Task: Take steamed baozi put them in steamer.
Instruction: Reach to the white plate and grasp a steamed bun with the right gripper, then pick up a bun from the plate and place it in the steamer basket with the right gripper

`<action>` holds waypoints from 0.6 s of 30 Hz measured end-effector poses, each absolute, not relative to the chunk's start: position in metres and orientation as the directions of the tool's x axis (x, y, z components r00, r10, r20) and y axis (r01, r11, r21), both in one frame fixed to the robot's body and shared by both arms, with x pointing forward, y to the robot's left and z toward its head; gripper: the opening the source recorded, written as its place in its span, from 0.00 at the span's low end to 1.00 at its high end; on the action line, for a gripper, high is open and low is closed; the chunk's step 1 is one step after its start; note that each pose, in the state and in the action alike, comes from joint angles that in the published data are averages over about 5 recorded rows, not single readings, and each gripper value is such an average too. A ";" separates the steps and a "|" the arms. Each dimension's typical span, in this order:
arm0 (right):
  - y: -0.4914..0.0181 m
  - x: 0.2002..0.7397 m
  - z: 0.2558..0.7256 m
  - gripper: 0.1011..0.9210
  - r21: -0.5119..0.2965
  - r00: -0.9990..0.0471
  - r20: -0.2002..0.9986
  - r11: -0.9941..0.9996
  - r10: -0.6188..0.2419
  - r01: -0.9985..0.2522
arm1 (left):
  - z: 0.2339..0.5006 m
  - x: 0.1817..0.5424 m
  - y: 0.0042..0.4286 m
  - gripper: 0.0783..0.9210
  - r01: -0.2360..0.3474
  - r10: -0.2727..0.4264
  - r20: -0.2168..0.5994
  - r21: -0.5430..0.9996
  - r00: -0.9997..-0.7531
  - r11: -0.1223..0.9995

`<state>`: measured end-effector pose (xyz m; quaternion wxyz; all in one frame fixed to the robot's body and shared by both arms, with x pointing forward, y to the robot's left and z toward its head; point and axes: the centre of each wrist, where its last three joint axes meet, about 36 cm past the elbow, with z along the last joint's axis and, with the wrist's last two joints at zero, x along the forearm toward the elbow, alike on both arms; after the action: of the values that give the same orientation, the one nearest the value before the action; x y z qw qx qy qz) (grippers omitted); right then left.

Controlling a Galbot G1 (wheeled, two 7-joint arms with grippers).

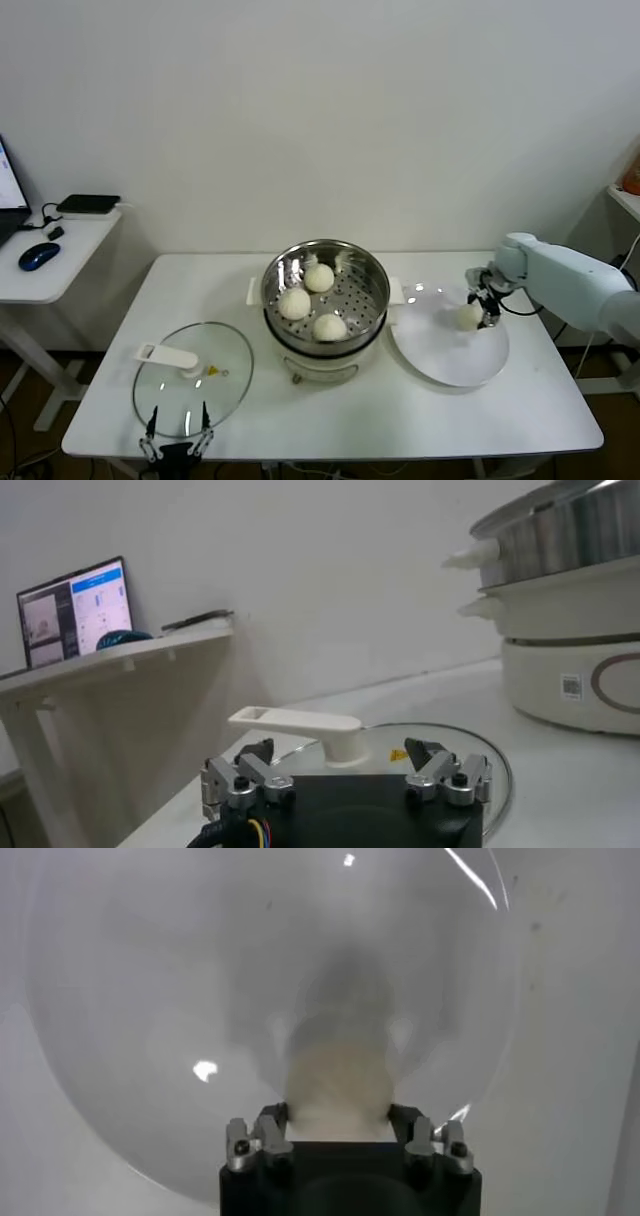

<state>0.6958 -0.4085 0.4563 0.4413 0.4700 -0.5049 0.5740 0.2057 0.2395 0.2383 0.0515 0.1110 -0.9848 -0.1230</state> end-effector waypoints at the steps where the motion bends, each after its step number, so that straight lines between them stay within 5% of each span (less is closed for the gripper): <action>1: -0.408 0.696 0.456 0.68 -0.165 -0.169 0.985 -0.100 0.031 -0.981 | 0.238 0.205 0.240 0.88 -0.206 -0.231 0.074 0.254 -0.970 0.945; 9: -0.402 0.695 0.478 0.67 -0.178 -0.180 0.984 -0.095 0.009 -0.979 | 0.240 0.207 0.240 0.88 -0.206 -0.231 0.070 0.253 -0.971 0.945; 18: -0.373 0.699 0.568 0.68 -0.205 -0.201 0.978 -0.075 -0.060 -0.976 | 0.240 0.209 0.238 0.88 -0.199 -0.224 0.074 0.247 -0.972 0.948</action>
<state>0.6987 -0.3735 0.5677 0.4125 0.4788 -0.5408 0.5551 0.2094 0.2378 0.2402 0.0507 0.1073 -0.9857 -0.1198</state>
